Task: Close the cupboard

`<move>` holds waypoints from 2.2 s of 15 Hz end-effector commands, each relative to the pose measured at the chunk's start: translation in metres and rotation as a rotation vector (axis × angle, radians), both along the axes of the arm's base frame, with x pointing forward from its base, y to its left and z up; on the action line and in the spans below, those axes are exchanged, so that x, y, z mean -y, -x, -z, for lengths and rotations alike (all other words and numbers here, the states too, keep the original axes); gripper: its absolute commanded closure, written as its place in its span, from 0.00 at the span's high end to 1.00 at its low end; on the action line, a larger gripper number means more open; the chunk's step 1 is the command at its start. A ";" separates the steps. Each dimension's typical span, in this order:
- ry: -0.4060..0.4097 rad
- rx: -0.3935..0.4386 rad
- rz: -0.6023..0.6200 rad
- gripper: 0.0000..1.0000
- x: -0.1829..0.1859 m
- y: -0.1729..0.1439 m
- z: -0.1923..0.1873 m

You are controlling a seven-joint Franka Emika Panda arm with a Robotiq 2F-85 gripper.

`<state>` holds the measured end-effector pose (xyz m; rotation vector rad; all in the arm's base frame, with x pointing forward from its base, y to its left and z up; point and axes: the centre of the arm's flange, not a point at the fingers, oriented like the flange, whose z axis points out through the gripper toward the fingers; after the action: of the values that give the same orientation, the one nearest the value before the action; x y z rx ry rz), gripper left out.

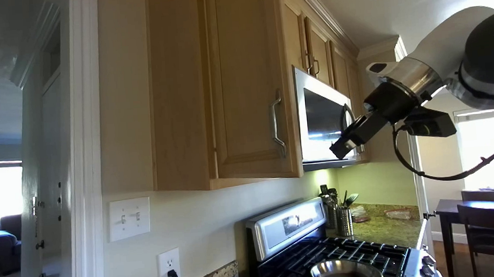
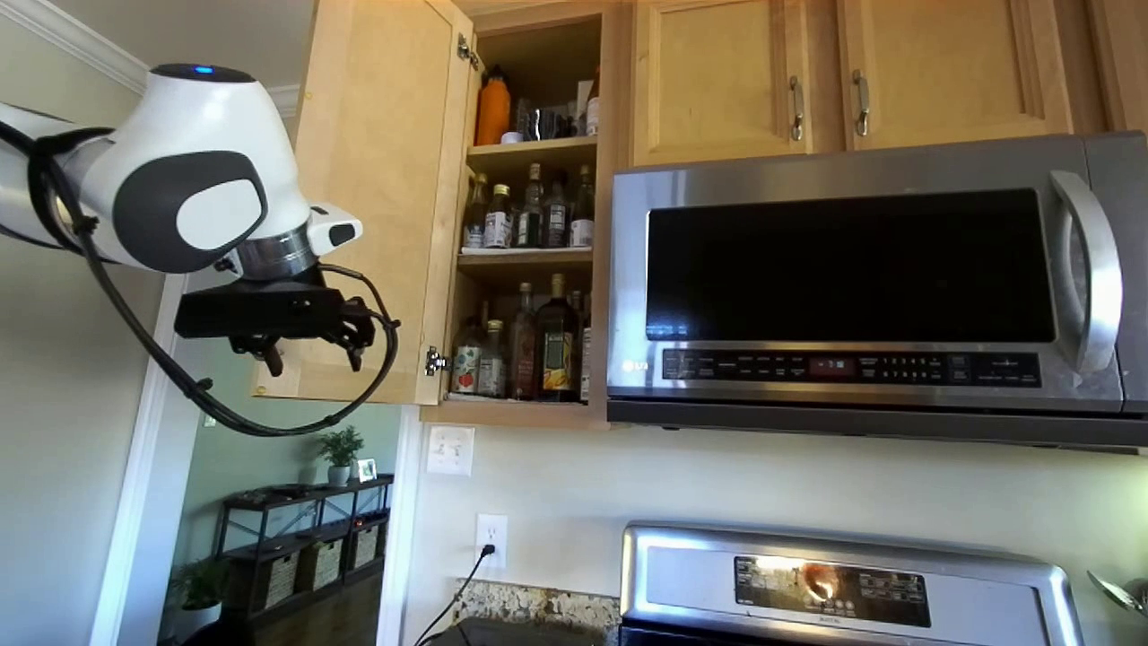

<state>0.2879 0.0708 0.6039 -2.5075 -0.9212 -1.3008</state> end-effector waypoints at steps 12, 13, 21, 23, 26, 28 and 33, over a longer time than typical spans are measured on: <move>0.014 0.032 -0.149 1.00 -0.093 0.030 -0.002; 0.011 0.062 -0.143 1.00 -0.096 0.030 -0.002; -0.015 0.159 -0.095 1.00 -0.105 0.000 0.002; -0.019 0.164 -0.086 1.00 -0.104 -0.007 0.003; -0.018 0.179 -0.074 1.00 -0.100 -0.013 0.003; -0.010 0.196 -0.069 1.00 -0.096 -0.015 0.000; 0.021 0.231 -0.041 1.00 -0.079 -0.018 -0.003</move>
<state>0.3021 0.1618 0.6041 -2.3617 -1.0544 -1.5455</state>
